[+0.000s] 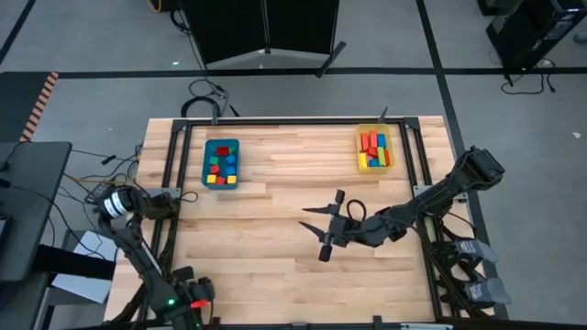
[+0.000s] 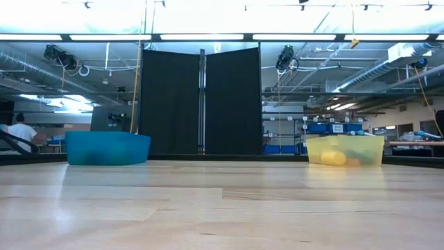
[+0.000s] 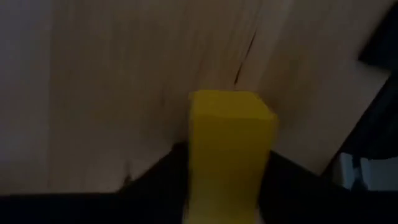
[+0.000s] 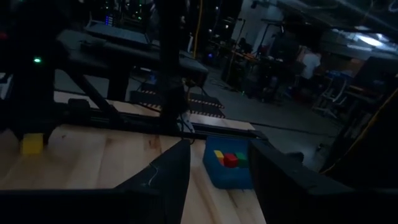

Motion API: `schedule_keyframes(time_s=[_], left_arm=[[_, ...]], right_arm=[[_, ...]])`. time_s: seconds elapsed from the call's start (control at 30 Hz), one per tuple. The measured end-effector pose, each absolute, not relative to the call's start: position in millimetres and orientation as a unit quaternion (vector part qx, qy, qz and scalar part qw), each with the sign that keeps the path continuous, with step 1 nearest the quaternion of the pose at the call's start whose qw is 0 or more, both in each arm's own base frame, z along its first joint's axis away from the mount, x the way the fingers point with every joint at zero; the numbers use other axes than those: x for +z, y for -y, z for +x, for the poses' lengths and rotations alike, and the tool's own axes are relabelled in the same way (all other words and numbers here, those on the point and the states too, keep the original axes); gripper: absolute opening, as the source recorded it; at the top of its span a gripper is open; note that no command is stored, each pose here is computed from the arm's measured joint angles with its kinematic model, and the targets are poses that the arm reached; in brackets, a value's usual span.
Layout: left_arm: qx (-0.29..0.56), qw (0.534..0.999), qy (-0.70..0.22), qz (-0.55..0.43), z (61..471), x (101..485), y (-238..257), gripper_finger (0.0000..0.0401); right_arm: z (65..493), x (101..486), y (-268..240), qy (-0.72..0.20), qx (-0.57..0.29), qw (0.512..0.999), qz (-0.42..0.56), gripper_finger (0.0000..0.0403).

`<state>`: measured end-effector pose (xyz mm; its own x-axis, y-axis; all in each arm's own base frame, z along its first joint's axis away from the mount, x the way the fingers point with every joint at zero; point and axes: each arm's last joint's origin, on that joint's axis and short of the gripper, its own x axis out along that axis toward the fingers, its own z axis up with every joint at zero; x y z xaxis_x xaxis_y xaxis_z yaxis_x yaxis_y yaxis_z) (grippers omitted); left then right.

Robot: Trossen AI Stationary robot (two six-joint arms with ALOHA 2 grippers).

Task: Sort blocks by size
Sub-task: Put the large yellow block into the yellow bin

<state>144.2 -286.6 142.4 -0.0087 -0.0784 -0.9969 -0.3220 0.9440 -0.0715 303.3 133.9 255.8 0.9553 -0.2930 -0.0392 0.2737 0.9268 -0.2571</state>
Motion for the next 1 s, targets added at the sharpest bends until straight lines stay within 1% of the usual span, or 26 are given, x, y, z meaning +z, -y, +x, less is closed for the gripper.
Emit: schedule_keyframes(time_s=[0.03,0.07,0.17,0.27,0.33,0.43,0.5,0.63,0.73,0.87,1.0], left_arm=[[0.089,0.689,-0.705,-0.145,147.0,142.4,285.3,0.0139],[0.090,0.688,-0.705,-0.147,150.2,142.2,283.8,0.0127],[0.089,0.687,-0.706,-0.146,162.8,142.0,276.5,0.0130],[0.097,0.703,-0.690,-0.142,184.1,143.1,263.9,0.0130],[0.098,0.728,-0.667,-0.124,204.6,146.2,252.5,0.0130],[0.124,0.799,-0.583,-0.072,247.8,155.1,226.7,0.0130],[0.146,0.821,-0.551,-0.029,272.7,160.1,202.7,0.0130],[0.117,0.865,-0.487,-0.007,331.2,173.7,152.0,0.0130],[0.125,0.911,-0.392,-0.002,374.3,185.3,98.2,0.0130],[0.126,0.955,-0.265,-0.035,409.8,203.3,29.2,0.0130],[0.122,0.978,-0.144,-0.089,429.1,213.2,-38.1,0.0130]], right_arm=[[302.6,256.2,-135.6,-0.037,-0.142,0.980,-0.131,0.0170],[301.6,256.9,-137.5,-0.035,-0.143,0.980,-0.135,0.0170],[298.3,259.3,-142.6,-0.031,-0.155,0.975,-0.157,0.0170],[293.8,263.1,-149.0,-0.022,-0.167,0.970,-0.176,0.0170],[289.1,267.4,-154.4,-0.015,-0.170,0.967,-0.188,0.0170],[279.9,274.6,-162.4,-0.008,-0.172,0.964,-0.203,0.0170],[273.2,279.7,-166.9,-0.004,-0.171,0.964,-0.206,0.0169],[261.2,288.5,-174.9,0.005,-0.164,0.964,-0.211,0.0169],[253.0,292.9,-180.1,0.005,-0.169,0.963,-0.212,0.0169],[240.6,298.5,-187.7,0.004,-0.177,0.961,-0.212,0.0169],[231.1,301.5,-195.9,0.007,-0.173,0.961,-0.215,0.0168]])
